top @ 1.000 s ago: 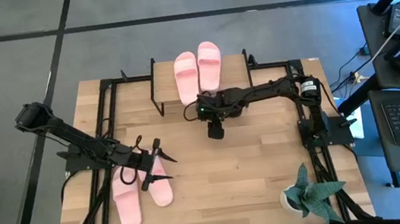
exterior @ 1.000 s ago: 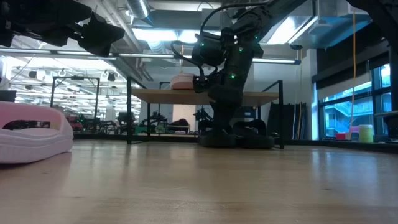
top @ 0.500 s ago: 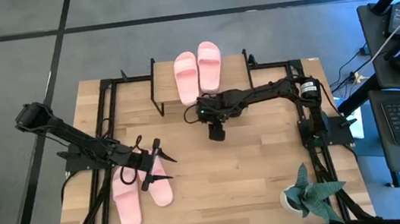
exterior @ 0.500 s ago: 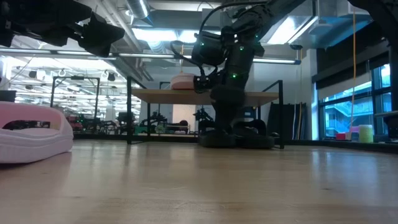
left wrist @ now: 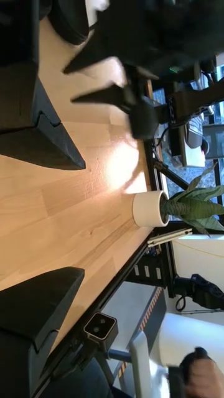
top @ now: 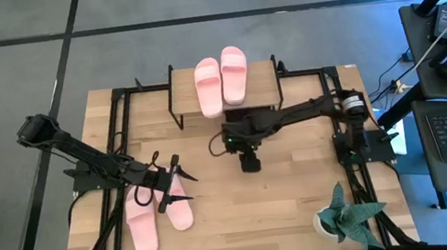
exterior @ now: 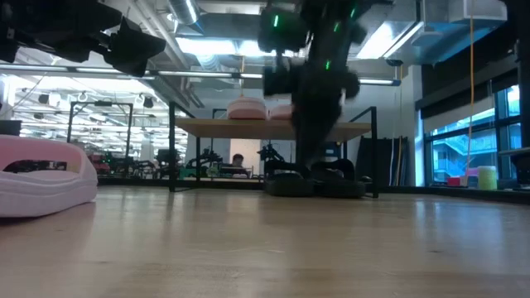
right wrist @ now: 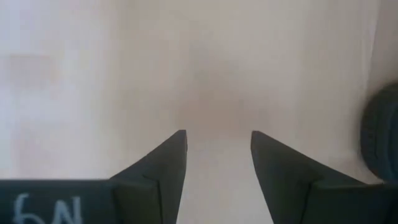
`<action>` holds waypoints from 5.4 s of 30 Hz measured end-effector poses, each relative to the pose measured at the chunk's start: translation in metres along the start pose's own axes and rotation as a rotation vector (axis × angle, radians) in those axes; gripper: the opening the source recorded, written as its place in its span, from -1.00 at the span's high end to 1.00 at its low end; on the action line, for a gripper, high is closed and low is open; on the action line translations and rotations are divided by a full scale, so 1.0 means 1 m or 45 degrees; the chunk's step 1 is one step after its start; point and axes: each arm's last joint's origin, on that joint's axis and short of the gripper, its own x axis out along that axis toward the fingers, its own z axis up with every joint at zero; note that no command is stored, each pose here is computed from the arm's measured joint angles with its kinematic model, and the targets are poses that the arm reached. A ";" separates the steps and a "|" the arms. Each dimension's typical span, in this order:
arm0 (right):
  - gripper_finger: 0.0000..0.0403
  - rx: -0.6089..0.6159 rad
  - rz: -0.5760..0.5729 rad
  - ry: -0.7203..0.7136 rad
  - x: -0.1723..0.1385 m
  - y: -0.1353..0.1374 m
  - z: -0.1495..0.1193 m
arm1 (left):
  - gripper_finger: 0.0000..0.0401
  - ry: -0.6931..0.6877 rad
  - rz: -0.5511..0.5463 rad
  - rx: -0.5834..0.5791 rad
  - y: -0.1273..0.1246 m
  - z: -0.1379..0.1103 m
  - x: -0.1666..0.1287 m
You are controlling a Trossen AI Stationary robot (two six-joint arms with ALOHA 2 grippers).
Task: Pick and place slides into the shelf
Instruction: Put the pink slipper slide under the shelf
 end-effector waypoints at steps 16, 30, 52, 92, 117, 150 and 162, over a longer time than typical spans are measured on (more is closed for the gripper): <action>0.11 -0.196 -0.360 -0.437 -0.106 0.111 -0.020 | -0.30 0.019 0.000 0.006 0.000 -0.001 0.000; 0.11 -0.411 -0.353 -0.459 -0.064 0.140 -0.006 | -0.30 0.010 -0.063 -0.086 -0.004 0.001 0.000; 0.11 -0.349 -0.507 -0.298 -0.083 0.133 -0.030 | -0.30 0.051 0.045 -0.076 -0.025 0.031 0.006; 0.11 -0.171 -0.410 -1.062 -0.095 0.093 -0.138 | -0.30 1.300 0.856 -0.194 -0.098 0.047 0.051; 0.11 -0.175 -0.408 -1.062 -0.094 0.093 -0.138 | -0.30 1.714 1.213 -0.200 -0.071 0.010 0.068; 0.11 -0.176 -0.408 -1.060 -0.094 0.093 -0.138 | 0.95 1.833 1.180 -0.260 -0.058 0.009 0.072; 0.11 -0.199 -0.418 -1.055 -0.094 0.093 -0.138 | 0.99 1.811 1.092 -0.119 -0.053 0.030 0.081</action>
